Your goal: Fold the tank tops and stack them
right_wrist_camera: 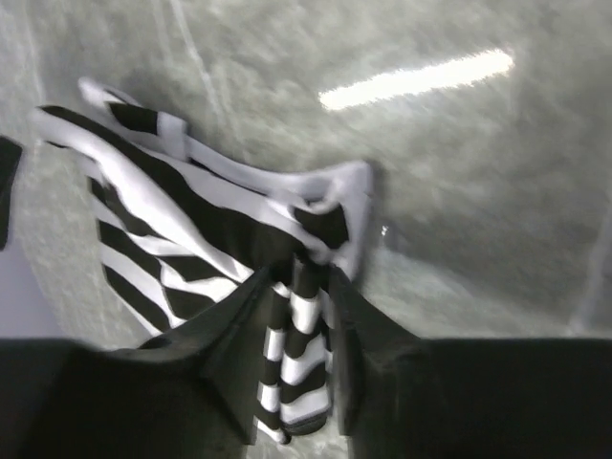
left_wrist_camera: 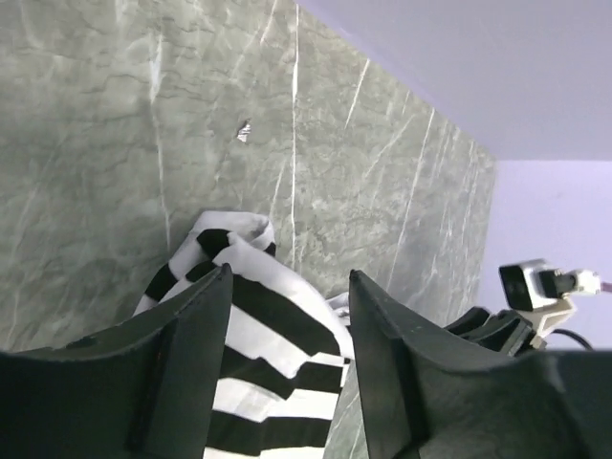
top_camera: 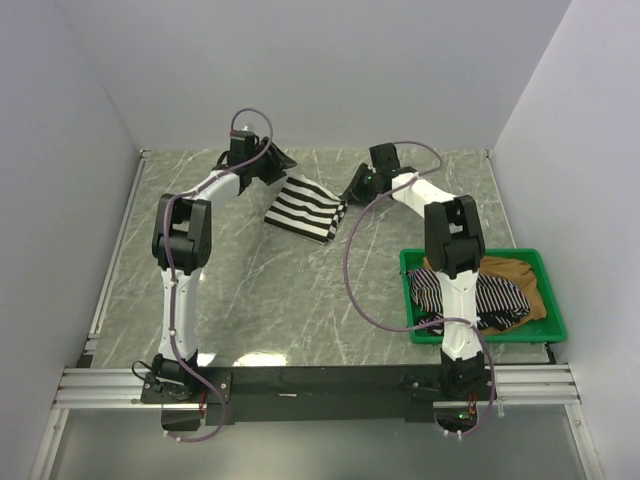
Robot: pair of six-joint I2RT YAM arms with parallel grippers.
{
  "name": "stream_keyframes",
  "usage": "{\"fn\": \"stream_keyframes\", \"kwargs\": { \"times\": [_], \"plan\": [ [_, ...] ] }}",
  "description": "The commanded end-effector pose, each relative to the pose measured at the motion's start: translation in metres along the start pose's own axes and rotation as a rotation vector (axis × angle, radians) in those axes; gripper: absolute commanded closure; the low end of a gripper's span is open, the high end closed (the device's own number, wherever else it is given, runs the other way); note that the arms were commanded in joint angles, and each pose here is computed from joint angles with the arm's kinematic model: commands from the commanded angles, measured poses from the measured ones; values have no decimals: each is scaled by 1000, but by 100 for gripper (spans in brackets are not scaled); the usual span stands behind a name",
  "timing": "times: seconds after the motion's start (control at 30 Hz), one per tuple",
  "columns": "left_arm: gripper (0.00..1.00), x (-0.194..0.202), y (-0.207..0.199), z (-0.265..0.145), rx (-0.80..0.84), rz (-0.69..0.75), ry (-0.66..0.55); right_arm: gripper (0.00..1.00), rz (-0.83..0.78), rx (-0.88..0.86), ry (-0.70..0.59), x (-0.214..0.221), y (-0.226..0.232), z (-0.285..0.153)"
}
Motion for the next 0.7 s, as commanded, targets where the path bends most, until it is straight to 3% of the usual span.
{"fn": "stream_keyframes", "kwargs": {
  "times": [0.0,0.1,0.17,0.23,0.37,0.43,0.67],
  "plan": [
    [42,-29,-32,-33,46,49,-144,55,-11,-80,-123,-16,23,-41],
    [50,-26,-28,-54,-97,8,-194,52,-36,-35,-226,-18,29,-66],
    [62,-15,-25,-64,-146,4,-164,52,-82,-13,-304,-10,41,-87],
    [78,-2,-28,-64,-158,15,-138,52,-119,-28,-318,4,49,-94],
    [91,20,-22,-48,-170,15,-76,52,-228,3,-273,38,71,-73],
    [93,30,-19,-37,-165,15,-36,53,-249,18,-251,43,75,-54],
    [80,36,-18,-8,-138,67,-7,54,-280,70,-224,38,64,-6]
  ]
}}
Point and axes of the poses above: each gripper's point midway between its finger pads, its own z axis out along the fingers, its own y axis along the line the jaws close on, x = y × z, the point moved 9 cm from there along -z, back along the fingers, and after that the axes turned 12 degrees about z, right-handed, at the moved point
